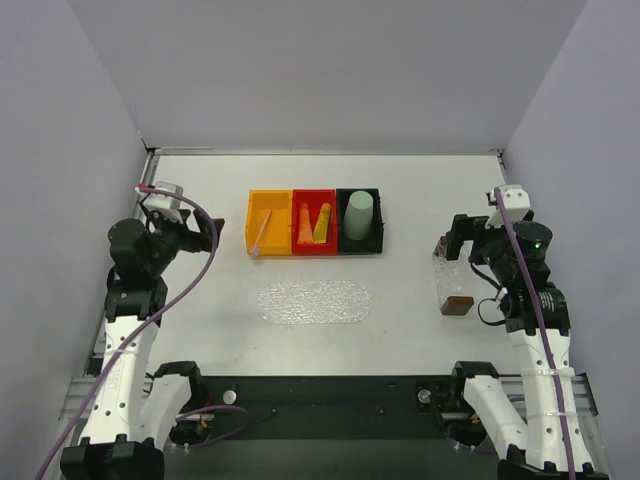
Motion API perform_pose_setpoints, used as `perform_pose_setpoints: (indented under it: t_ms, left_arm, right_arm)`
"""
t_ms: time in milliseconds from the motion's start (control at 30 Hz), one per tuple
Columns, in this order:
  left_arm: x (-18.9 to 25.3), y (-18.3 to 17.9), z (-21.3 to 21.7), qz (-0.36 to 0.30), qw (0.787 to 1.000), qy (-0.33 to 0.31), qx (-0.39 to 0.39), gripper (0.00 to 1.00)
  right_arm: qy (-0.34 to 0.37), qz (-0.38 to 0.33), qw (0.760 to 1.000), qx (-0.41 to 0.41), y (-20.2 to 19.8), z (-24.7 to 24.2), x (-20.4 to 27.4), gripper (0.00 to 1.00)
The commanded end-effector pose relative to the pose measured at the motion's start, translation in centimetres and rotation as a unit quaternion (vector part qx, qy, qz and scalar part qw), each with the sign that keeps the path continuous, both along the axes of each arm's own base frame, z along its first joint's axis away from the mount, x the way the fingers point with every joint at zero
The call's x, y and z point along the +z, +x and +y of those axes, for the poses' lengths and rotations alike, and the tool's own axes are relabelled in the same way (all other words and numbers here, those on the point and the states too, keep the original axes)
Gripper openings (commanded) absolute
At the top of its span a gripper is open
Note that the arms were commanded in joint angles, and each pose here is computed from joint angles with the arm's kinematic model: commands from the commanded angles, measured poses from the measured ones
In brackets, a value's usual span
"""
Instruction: Prepare toiletry sets of a toothbrush and toothpaste on the tray
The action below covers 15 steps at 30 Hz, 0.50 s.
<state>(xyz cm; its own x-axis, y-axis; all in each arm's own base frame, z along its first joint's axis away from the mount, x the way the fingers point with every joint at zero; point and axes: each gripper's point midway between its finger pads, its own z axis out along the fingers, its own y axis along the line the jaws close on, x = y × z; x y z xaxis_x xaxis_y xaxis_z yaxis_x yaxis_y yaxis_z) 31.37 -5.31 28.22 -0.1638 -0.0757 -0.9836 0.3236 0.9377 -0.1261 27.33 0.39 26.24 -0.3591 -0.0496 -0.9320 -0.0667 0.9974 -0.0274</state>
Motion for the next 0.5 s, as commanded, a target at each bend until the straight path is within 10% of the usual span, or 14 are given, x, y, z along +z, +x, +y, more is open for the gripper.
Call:
perform_pose_setpoints:
  t_ms: [0,467]
  left_arm:
    - [0.7,-0.2,-0.2,-0.018,1.0,-0.003,-0.006,0.96]
    - [0.5,-0.3,-0.3,-0.009,1.0,0.003,-0.013,0.96]
  right_arm:
    - [-0.01,-0.013,1.0,-0.004,0.2,-0.4,0.3,1.0]
    - [-0.019,0.054,0.998,0.008,-0.1,-0.3,-1.9,1.0]
